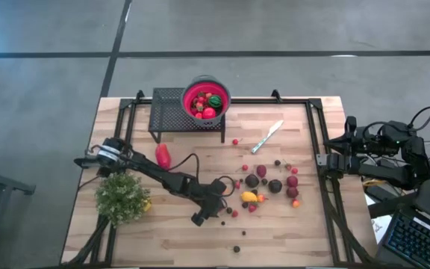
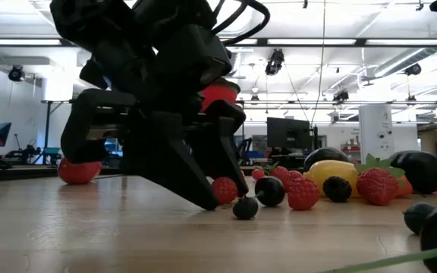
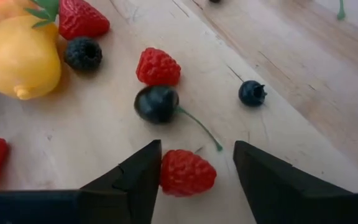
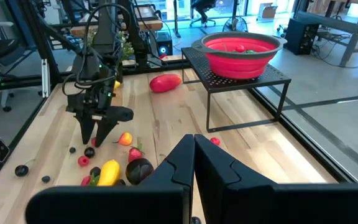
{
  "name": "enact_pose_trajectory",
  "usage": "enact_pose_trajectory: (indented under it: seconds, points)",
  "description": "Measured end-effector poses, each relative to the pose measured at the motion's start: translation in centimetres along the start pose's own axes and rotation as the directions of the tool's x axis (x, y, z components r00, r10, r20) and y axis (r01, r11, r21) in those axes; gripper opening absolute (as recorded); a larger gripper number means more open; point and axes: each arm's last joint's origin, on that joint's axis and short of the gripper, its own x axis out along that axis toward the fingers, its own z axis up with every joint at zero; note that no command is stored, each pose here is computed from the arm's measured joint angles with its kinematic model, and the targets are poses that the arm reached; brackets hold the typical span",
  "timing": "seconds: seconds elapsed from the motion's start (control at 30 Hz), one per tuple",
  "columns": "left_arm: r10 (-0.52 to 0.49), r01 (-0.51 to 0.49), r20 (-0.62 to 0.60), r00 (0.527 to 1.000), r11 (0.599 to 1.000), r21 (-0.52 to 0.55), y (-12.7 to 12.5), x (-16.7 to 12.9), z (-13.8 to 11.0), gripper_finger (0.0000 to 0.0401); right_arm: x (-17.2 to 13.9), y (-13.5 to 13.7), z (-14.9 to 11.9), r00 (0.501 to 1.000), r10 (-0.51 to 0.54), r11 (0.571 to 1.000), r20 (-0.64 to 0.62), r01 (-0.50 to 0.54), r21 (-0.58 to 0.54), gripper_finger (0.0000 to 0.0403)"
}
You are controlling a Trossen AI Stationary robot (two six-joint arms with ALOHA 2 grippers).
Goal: Pick & Place Fruit
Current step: Put the red raspberry into the red gray strainer bowl on the shelf
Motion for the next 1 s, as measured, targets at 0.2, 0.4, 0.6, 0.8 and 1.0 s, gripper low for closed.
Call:
enact_pose_trajectory:
  seconds: [0.2, 0.4, 0.6, 0.8, 1.0]
  points:
    - [-0.003, 0.003, -0.009, 1.0, 1.0, -0.027, -0.1, 0.0, -0.1, 0.0156, 0.0, 0.0, 0.0, 1.0, 0.0, 1.0, 0.0, 0.0, 0.0, 0.0008]
    - [0.003, -0.005, -0.02, 1.0, 0.996, -0.088, -0.1, -0.5, 0.1, 0.0114, 0.0, 0.0, 0.0, 1.0, 0.0, 1.0, 0.0, 0.0, -0.001, 0.0008]
    - [0.063, -0.071, -0.063, 0.996, 0.989, -0.128, 0.2, -3.0, 0.9, 0.0129, 0.0, 0.0, 0.0, 1.0, 0.0, 1.0, 0.001, 0.0, -0.002, 0.0008]
    - [0.177, -0.178, -0.021, 0.984, 0.972, -0.153, 1.0, -8.0, 3.8, 0.0128, 0.0, 0.0, 0.0, 1.0, 0.0, 1.0, 0.0, 0.0, -0.001, 0.0008]
    - [0.38, -0.352, 0.12, 0.917, 0.914, -0.202, 2.7, -14.3, 6.5, 0.0115, 0.0, 0.0, 0.0, 1.0, 0.0, 1.0, 0.0, 0.0, 0.0, 0.0008]
